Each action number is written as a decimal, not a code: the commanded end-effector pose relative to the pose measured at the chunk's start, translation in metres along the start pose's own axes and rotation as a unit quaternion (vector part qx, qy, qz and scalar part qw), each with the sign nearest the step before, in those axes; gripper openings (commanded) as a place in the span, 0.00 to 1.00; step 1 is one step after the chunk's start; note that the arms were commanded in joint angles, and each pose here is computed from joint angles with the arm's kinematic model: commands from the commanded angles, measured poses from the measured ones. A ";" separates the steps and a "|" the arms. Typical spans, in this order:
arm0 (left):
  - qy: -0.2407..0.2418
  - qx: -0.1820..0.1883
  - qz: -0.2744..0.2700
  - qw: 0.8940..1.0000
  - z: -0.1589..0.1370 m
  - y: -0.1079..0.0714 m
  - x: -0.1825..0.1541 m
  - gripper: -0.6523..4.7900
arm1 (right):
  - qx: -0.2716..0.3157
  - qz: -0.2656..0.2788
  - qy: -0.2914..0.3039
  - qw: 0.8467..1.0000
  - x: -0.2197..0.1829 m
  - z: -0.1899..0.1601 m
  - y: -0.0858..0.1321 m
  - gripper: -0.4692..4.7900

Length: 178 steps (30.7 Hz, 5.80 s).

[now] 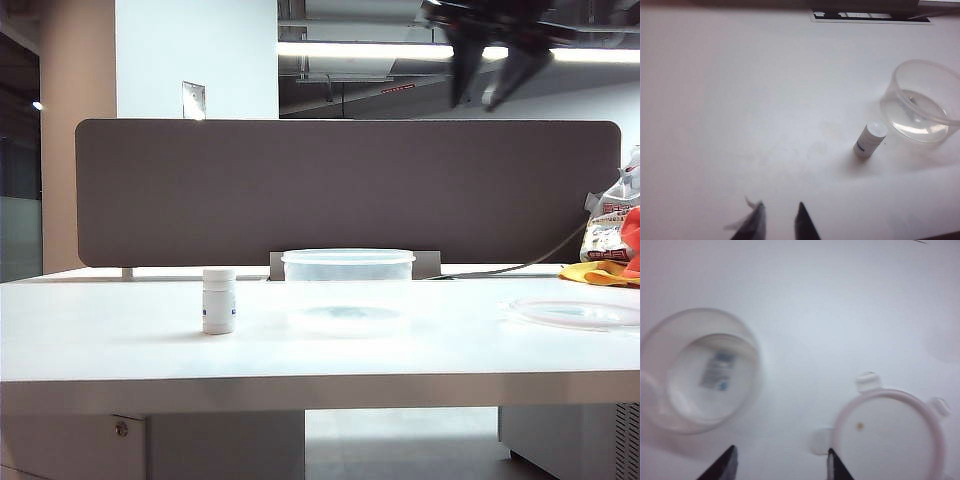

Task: Remove the lid of the round box, pick up the small white medicine bottle inside, and place it on the table.

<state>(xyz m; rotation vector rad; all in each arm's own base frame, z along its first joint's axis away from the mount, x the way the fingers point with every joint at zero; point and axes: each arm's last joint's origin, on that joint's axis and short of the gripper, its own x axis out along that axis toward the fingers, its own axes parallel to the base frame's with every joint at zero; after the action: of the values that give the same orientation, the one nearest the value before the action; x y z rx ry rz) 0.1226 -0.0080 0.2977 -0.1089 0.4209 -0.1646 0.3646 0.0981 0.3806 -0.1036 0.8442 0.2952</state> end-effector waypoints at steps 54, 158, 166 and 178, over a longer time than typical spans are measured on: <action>-0.017 -0.027 0.010 0.999 -0.035 0.008 0.024 0.27 | 0.091 -0.062 -0.257 0.960 -0.078 -0.147 -0.063 0.08; -0.216 0.067 0.077 0.971 -0.128 0.022 0.028 0.23 | 0.087 -0.028 -0.383 0.919 -0.022 -0.360 -0.018 0.08; -0.216 0.067 0.077 0.971 -0.128 0.022 0.028 0.23 | 0.087 -0.028 -0.383 0.919 -0.022 -0.360 -0.018 0.08; -0.217 0.067 0.077 0.971 -0.128 0.022 0.028 0.23 | 0.042 -0.100 -0.374 0.921 -0.021 -0.360 -0.017 0.08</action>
<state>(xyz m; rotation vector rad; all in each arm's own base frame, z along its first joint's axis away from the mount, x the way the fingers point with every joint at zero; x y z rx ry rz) 0.0974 -0.0011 0.1661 0.0257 -0.0080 -0.0152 0.0968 0.0020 0.1579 0.0132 0.0816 0.1187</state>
